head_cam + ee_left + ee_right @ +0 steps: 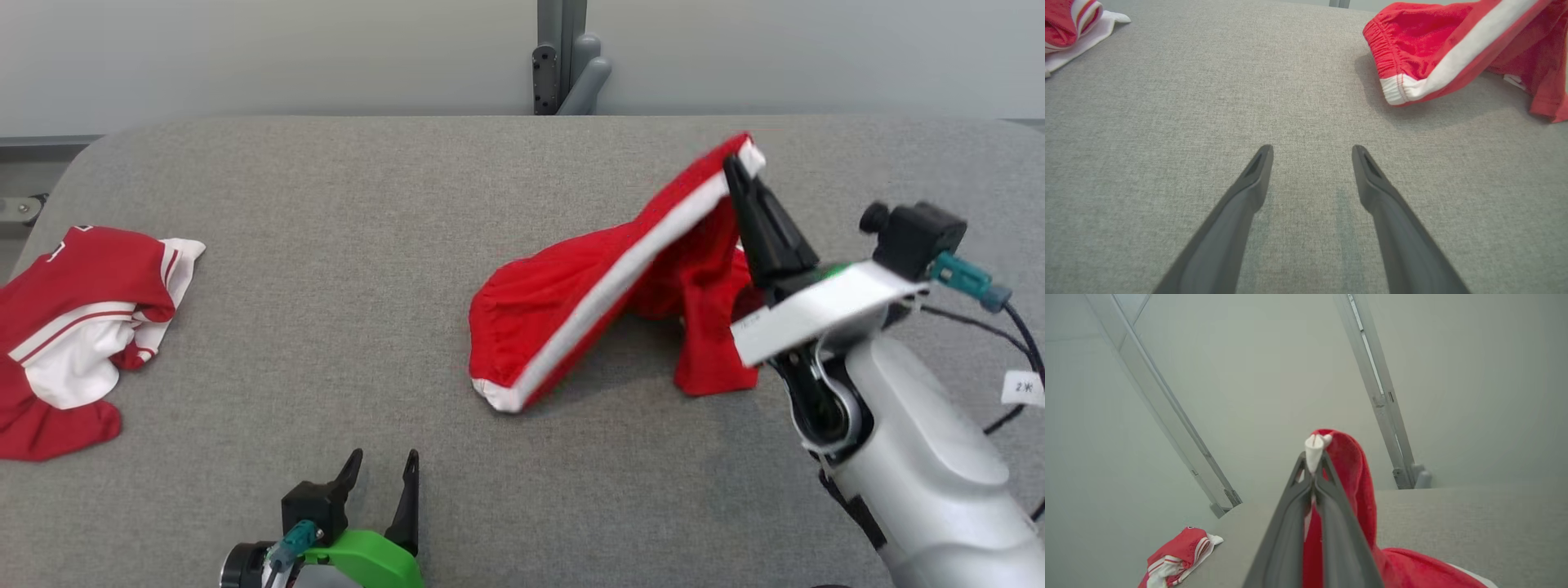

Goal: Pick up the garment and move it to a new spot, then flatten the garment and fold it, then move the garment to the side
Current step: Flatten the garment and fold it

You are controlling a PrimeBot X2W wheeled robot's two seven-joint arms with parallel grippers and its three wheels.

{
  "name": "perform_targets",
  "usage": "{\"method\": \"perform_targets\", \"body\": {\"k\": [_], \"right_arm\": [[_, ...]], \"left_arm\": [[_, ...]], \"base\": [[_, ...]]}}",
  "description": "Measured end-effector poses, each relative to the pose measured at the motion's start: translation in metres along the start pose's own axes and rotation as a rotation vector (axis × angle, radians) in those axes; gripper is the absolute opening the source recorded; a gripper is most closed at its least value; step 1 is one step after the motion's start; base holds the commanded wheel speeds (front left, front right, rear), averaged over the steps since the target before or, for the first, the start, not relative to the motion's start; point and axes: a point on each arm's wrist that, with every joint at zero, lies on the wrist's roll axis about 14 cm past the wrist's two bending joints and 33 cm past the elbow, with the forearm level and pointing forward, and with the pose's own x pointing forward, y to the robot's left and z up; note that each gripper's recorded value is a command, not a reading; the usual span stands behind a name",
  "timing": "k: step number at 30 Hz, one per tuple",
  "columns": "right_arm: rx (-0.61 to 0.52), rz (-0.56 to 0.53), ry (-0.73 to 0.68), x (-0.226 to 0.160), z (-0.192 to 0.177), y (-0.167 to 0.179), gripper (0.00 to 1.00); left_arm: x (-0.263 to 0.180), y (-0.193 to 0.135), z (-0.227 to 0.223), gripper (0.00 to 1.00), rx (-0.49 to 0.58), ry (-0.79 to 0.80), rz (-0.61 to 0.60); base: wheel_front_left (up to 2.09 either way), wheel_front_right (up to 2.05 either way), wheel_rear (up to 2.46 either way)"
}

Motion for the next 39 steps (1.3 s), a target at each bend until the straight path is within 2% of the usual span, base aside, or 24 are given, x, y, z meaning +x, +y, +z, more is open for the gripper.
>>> {"method": "perform_targets", "body": {"k": [4, 9, 12, 13, 14, 15, 17, 20, 27, 32, 39], "right_arm": [[-0.021, -0.125, 0.187, -0.052, -0.05, -0.041, 0.0], [-0.044, -0.293, 0.441, -0.144, -0.104, -0.089, 0.0], [-0.056, -0.371, 0.519, -0.181, -0.117, -0.108, 0.0], [-0.059, -0.402, 0.523, -0.189, -0.116, -0.116, 0.16], [-0.07, -0.421, 0.537, -0.196, -0.117, -0.121, 0.5], [-0.085, -0.437, 0.55, -0.204, -0.117, -0.126, 1.0], [-0.083, -0.469, 0.561, -0.213, -0.119, -0.131, 1.0], [-0.104, -0.465, 0.533, -0.207, -0.112, -0.131, 1.0], [-0.198, -0.482, 0.36, -0.179, -0.063, -0.144, 1.0], [-0.218, -0.481, 0.335, -0.174, -0.065, -0.14, 1.0], [-0.222, -0.508, 0.319, -0.175, -0.064, -0.146, 1.0]], "left_arm": [[-0.005, 0.002, -0.003, 1.0, -0.008, 0.003, 0.011], [-0.001, -0.004, -0.004, 1.0, -0.005, 0.009, -0.006], [0.002, -0.008, -0.004, 1.0, 0.001, 0.012, -0.021], [0.004, -0.01, -0.003, 1.0, 0.005, 0.012, -0.028], [0.005, -0.012, -0.003, 1.0, 0.008, 0.013, -0.036], [0.007, -0.014, -0.003, 1.0, 0.011, 0.012, -0.043], [0.01, -0.018, 0.0, 1.0, 0.015, 0.007, -0.06], [0.013, -0.024, 0.007, 1.0, 0.014, -0.013, -0.082], [0.021, -0.05, 0.028, 1.0, -0.018, -0.068, -0.185], [0.043, -0.063, 0.037, 1.0, -0.029, -0.068, -0.241], [0.068, -0.072, 0.026, 1.0, -0.034, -0.005, -0.278]], "base": [[0.0, 0.0, 0.0], [0.0, 0.0, 0.0], [0.0, 0.0, 0.0], [0.0, 0.0, 0.0], [0.0, 0.0, 0.0], [0.0, 0.0, 0.0], [0.0, 0.0, 0.0], [0.0, 0.0, 0.0], [0.0, 0.0, 0.0], [0.0, 0.0, 0.0], [0.0, 0.0, 0.0]]}}
